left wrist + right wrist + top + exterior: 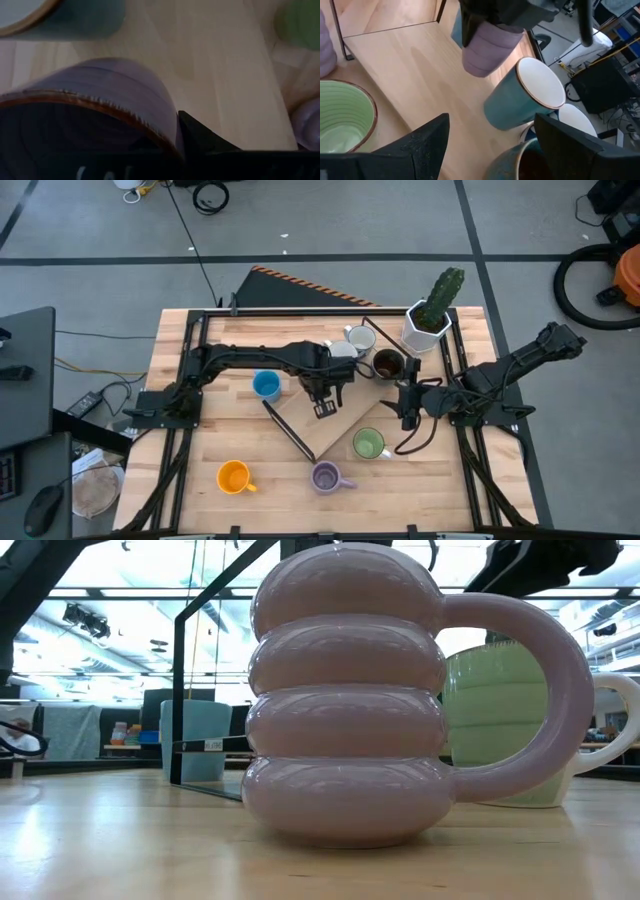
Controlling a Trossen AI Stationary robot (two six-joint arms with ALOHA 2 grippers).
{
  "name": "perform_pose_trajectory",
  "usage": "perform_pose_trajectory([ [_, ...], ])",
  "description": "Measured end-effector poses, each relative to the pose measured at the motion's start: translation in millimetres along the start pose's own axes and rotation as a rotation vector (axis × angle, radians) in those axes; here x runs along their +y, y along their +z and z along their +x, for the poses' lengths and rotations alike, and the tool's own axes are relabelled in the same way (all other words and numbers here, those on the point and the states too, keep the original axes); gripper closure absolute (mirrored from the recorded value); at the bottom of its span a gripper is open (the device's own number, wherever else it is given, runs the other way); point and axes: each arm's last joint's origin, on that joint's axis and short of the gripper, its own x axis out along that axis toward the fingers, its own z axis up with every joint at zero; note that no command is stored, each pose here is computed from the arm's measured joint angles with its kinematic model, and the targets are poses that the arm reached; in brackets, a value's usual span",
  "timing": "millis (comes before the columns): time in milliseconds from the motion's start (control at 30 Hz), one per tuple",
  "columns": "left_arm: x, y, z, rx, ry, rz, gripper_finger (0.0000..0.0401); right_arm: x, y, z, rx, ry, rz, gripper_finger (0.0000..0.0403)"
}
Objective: Place coffee mugs
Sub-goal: Put the top purple mug on the shelf
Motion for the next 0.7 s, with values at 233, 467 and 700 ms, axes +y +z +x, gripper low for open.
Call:
perform_pose_trajectory([
  [233, 8.0, 5.9, 7.2, -0.009, 0.001, 0.000, 0.0376, 1.4, 0.2, -1.1, -0.004, 0.003, 0.003, 0.0106],
  [467, 11.2, 9.4, 23.6, 0.036, -0.040, 0.016, 0.0376, 1.5, 0.3, -1.0, -0.005, 0.003, 0.006, 0.0106],
  [700, 13.5, 10.0, 25.4, 0.041, -0.039, 0.034, 0.0376, 1.5, 0.2, -0.9, -0.004, 0.003, 0.011, 0.0106],
])
